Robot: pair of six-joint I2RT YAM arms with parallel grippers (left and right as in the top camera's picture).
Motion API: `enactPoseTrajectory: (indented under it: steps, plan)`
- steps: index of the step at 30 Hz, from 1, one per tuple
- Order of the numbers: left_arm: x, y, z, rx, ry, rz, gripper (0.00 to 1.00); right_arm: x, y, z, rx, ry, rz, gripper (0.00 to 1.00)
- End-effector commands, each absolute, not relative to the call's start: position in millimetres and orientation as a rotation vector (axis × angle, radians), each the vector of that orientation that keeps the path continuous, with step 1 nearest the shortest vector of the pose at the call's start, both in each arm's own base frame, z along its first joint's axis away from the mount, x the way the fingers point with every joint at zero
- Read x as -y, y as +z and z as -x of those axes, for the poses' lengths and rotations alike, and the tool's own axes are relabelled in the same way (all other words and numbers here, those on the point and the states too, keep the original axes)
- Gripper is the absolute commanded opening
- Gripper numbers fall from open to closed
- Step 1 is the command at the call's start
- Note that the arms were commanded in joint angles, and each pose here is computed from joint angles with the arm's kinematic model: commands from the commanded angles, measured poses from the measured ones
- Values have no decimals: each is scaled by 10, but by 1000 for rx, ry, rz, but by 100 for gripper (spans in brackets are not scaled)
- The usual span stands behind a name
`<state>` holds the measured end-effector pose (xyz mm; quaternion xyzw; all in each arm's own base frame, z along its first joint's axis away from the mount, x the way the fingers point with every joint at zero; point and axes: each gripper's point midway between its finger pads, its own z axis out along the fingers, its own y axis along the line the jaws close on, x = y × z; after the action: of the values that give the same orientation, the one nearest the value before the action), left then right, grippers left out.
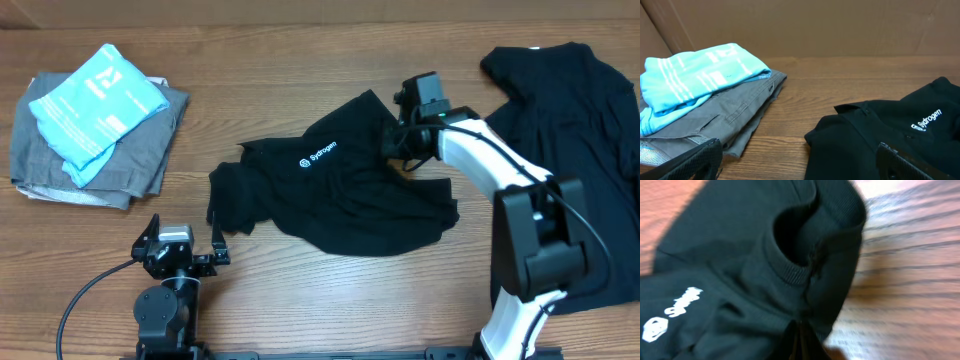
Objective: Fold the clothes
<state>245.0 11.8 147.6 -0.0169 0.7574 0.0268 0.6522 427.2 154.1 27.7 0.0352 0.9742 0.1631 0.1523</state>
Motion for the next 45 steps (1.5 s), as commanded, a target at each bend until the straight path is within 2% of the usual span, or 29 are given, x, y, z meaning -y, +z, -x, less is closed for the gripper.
enactPoseTrajectory:
  steps: [1, 7, 12, 15, 26, 31, 33, 35, 37, 40, 45]
  plan:
    - [-137, 1466, -2450, -1718, 84, 30, 100, -1594, 27, -4240, -2832, 445, -97, 4]
    - [-137, 1466, -2450, -1718, 84, 30, 100, -1630, -124, -4407, -2782, 453, -91, 4]
    - [-137, 1466, -2450, -1718, 84, 30, 100, -1700, 5, -4785, -2610, 477, -82, 4]
    - [-137, 1466, -2450, -1718, 84, 30, 100, -1631, 26, -4972, -2533, 437, -184, 4]
    - [-137, 1466, -2450, -1718, 84, 30, 100, -1684, -425, -5200, -2506, 447, -212, 4]
    - [-137, 1466, -2450, -1718, 84, 30, 100, -1724, 1, -5532, -2444, 463, -152, 4]
    - [-137, 1466, -2450, -1718, 84, 30, 100, -1717, 263, -5668, -2446, 446, -128, 12]
    - [-137, 1466, -2450, -1718, 84, 30, 100, -1707, 573, -5782, -2448, 427, -95, 36]
    - [-137, 1466, -2450, -1718, 84, 30, 100, -1707, 814, -5851, -2442, 428, -98, 45]
    - [-137, 1466, -2450, -1718, 84, 30, 100, -1712, 1109, -5872, -2451, 429, -108, 47]
    - [-137, 1466, -2450, -1718, 84, 30, 100, -1693, 1043, -5766, -2511, 414, -117, 49]
